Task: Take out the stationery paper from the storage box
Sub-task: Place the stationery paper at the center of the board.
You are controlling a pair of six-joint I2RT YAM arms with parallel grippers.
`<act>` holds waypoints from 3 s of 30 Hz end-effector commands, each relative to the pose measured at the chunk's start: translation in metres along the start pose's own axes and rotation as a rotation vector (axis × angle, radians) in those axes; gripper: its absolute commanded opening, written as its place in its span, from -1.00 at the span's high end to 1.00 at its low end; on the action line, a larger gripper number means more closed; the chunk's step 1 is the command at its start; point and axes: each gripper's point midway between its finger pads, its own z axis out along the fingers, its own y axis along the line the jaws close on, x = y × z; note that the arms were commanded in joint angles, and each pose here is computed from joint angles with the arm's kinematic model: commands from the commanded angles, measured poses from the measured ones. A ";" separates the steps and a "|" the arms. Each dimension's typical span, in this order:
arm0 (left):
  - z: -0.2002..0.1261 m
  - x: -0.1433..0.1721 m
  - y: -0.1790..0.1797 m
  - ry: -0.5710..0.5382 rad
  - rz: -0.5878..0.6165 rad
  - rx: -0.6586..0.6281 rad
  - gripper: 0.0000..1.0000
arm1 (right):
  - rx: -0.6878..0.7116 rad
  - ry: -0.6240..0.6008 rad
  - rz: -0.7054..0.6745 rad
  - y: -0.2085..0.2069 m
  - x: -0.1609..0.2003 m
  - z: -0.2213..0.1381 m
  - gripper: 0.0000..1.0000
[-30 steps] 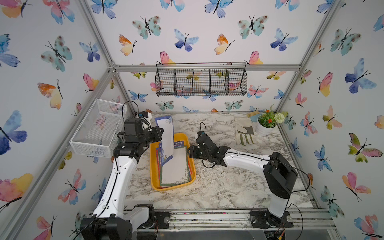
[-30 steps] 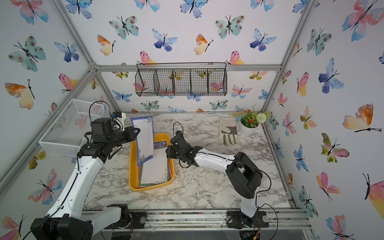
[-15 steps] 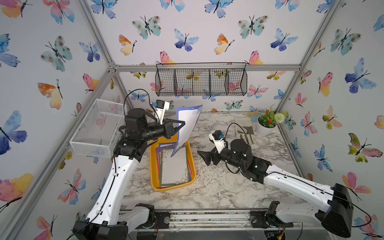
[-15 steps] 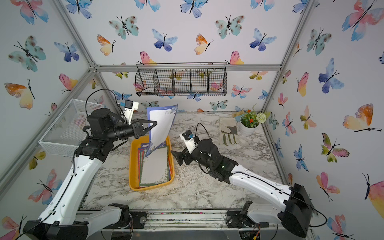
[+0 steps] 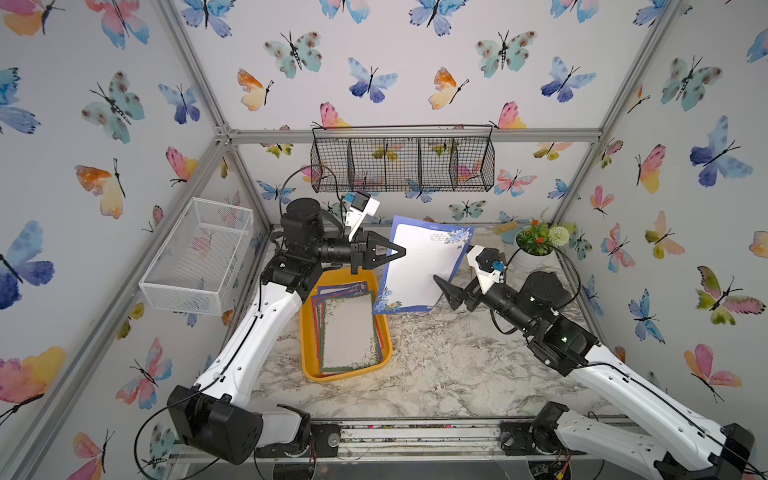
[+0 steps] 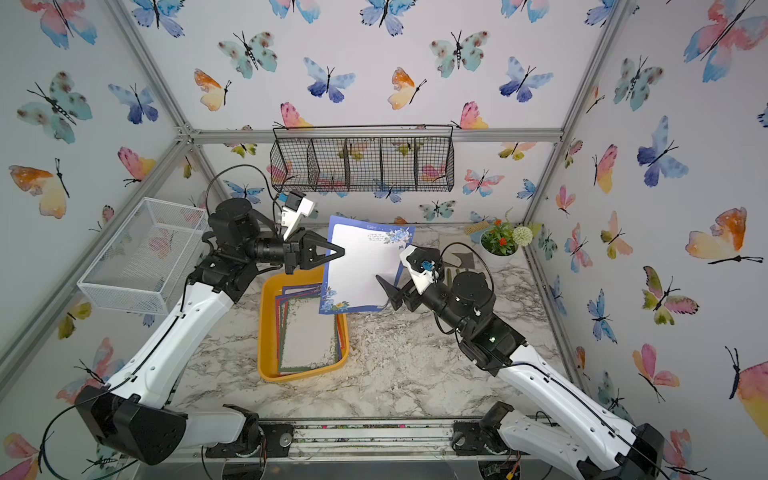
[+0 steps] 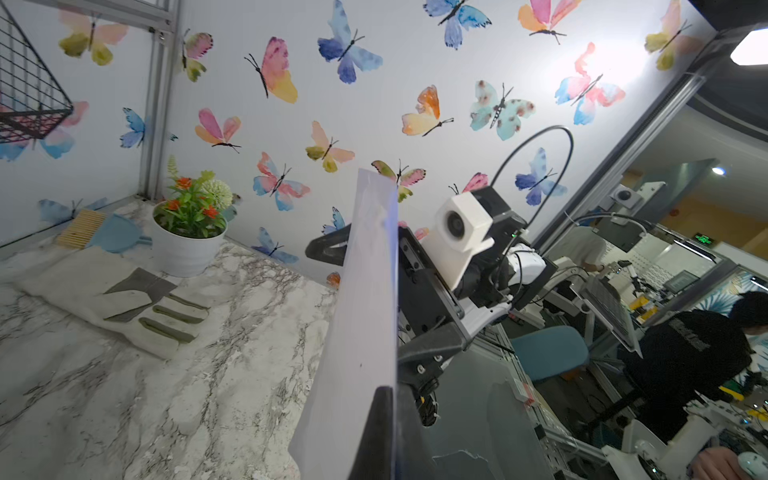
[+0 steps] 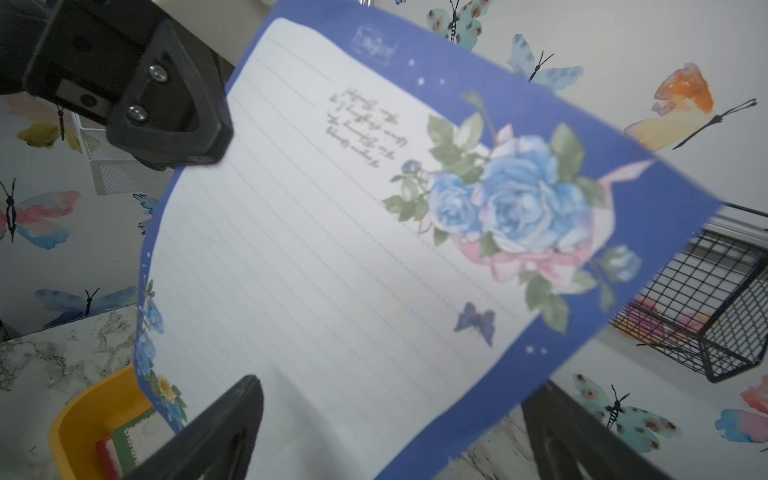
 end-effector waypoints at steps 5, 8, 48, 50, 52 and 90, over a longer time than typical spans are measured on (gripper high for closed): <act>-0.008 -0.005 -0.042 -0.027 0.204 0.022 1.00 | -0.217 -0.073 0.088 0.017 -0.033 -0.008 -0.85; -0.009 -0.015 -0.039 -0.074 0.202 -0.025 1.00 | -0.361 -0.111 0.094 0.040 -0.043 -0.014 -0.77; -0.046 -0.018 0.012 -0.270 0.214 -0.371 -0.16 | -0.430 -0.019 0.298 0.048 -0.023 0.003 0.97; -0.062 -0.011 0.038 -0.299 0.209 -0.550 -0.21 | -0.432 0.036 0.306 0.051 -0.009 0.006 0.97; -0.099 0.000 0.077 -0.382 0.150 -0.817 -0.39 | -0.429 0.096 0.318 0.053 0.010 0.008 0.97; -0.217 0.039 0.140 -0.385 -0.013 -1.439 -0.80 | -0.107 1.030 1.072 -0.004 0.354 0.002 0.79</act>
